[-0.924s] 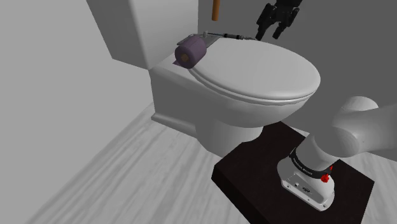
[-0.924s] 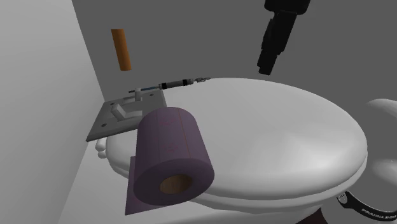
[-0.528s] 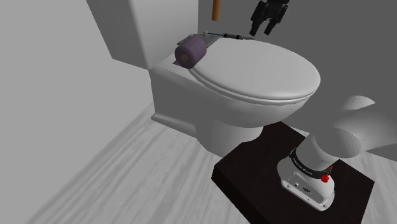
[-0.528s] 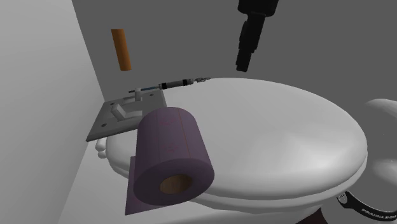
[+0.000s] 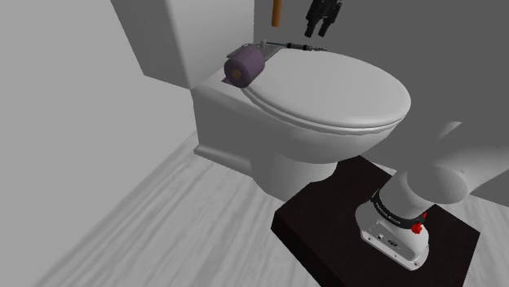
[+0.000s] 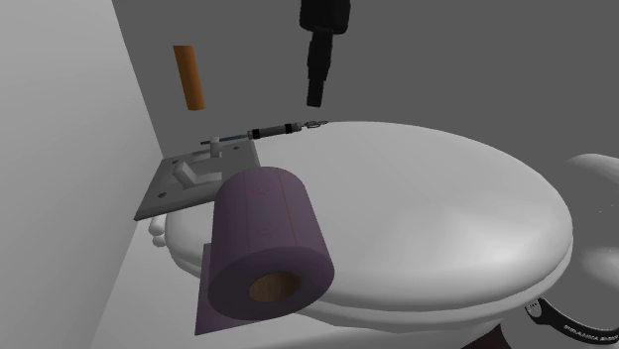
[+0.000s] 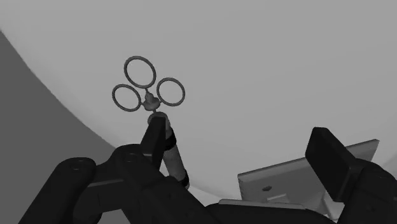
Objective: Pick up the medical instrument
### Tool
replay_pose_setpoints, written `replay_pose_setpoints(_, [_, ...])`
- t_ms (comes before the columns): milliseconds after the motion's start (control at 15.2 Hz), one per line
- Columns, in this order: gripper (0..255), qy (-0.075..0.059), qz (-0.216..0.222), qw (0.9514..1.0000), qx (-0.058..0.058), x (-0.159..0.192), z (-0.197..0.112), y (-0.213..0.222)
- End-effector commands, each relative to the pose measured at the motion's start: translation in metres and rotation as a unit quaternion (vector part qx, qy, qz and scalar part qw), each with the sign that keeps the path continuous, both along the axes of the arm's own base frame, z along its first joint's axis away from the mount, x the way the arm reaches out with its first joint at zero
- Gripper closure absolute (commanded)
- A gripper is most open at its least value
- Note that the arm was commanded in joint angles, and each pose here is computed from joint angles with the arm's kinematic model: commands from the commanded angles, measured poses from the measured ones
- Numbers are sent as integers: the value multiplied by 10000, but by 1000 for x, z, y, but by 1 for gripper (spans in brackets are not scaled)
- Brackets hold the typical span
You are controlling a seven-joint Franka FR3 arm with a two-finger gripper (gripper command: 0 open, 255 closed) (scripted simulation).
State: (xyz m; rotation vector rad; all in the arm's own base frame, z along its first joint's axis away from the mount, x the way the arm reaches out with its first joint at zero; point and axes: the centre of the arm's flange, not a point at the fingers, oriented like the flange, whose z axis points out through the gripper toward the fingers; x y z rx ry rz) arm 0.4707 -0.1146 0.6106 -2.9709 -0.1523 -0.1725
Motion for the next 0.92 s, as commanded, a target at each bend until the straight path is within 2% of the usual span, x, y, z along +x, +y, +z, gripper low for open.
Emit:
replay_pose_setpoints(0, [0, 29, 249, 9997, 51, 28, -5, -6])
replay_pose_setpoints(462, [0, 143, 1055, 9940, 243, 127, -19, -26])
replay_pose_setpoints(858, [0, 148, 1090, 9936, 251, 132, -46, -27])
